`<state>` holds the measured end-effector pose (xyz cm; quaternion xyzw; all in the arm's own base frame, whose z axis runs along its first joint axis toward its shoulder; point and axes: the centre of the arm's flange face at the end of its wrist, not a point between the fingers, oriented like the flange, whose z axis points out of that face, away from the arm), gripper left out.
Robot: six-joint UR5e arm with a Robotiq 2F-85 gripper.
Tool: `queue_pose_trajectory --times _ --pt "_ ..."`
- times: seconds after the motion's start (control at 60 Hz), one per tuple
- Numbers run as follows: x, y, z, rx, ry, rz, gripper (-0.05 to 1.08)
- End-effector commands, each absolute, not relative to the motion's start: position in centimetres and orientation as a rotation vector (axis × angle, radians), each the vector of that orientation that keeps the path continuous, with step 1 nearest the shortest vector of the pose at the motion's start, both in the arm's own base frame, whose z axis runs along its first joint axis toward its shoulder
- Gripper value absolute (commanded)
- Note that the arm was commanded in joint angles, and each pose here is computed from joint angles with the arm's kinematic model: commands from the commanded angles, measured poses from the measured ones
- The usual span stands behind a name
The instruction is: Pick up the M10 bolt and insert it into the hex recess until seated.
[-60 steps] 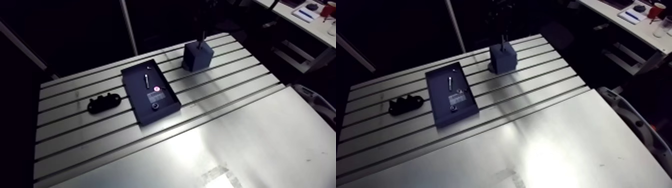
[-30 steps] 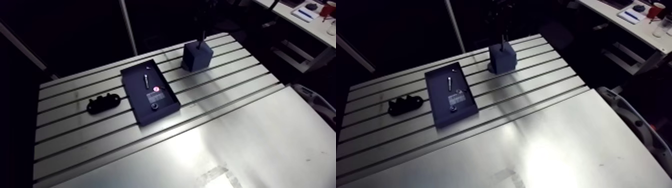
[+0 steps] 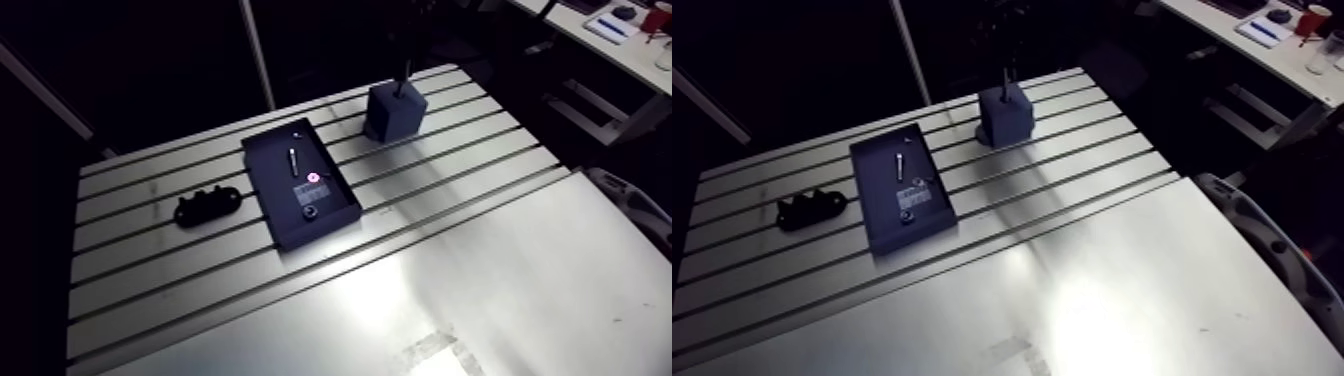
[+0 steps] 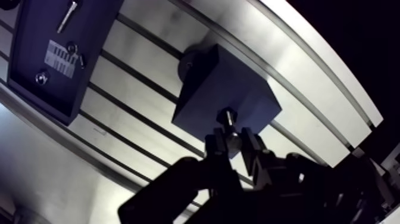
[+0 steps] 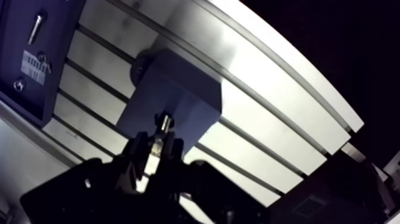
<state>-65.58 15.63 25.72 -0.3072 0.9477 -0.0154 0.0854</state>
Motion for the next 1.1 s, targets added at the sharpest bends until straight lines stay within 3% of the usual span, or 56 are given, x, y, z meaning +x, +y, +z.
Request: queue_pose_trajectory --times 0.017,1.1 --pt "-65.61 15.61 25.69 -0.917 2.825 -0.046 0.75" --pt "-65.50 15.45 25.33 -0.915 2.820 -0.053 0.75"
